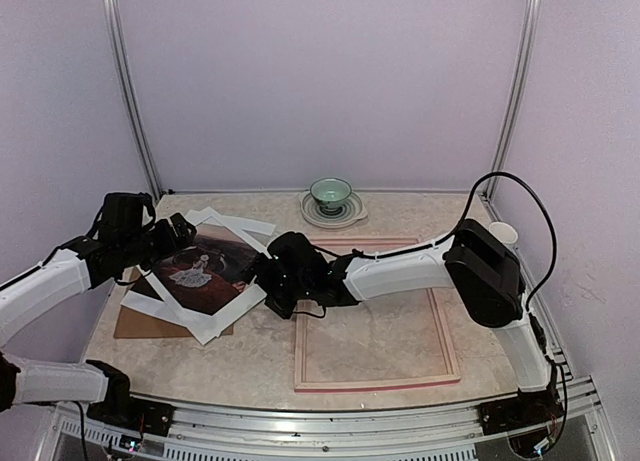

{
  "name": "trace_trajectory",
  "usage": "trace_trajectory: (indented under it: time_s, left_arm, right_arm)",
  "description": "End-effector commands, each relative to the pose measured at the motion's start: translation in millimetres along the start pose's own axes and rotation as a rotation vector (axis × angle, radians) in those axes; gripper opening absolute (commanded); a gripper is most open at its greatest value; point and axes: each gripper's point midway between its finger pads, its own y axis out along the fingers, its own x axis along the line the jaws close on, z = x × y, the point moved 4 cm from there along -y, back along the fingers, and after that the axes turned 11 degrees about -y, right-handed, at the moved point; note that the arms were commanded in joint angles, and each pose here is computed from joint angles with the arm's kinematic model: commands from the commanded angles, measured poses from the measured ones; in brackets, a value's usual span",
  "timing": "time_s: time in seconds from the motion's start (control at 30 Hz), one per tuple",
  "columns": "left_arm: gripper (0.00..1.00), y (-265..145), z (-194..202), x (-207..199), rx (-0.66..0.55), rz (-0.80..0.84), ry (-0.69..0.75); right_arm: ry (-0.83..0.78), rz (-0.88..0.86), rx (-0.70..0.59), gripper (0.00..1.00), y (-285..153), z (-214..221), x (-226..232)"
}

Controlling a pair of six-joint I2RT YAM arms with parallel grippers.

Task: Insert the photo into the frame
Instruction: Pick up the mat board from the photo.

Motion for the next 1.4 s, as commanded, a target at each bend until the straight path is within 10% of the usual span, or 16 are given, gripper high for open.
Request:
trace_trajectory:
  time_s: [0.0, 1.37]
  left_arm:
    - [0.99, 2.0, 0.2, 3.9, -0.004, -0.008, -0.002]
    - [0.95, 37.0, 86.8, 65.3, 0.214, -0.183, -0.156]
  right_arm:
    - [0.062, 0.052, -0.024, 0.95, 10.5, 6.2, -23.4]
    - [0.132, 0.067, -0.031, 0.93, 38.3, 7.4, -34.8]
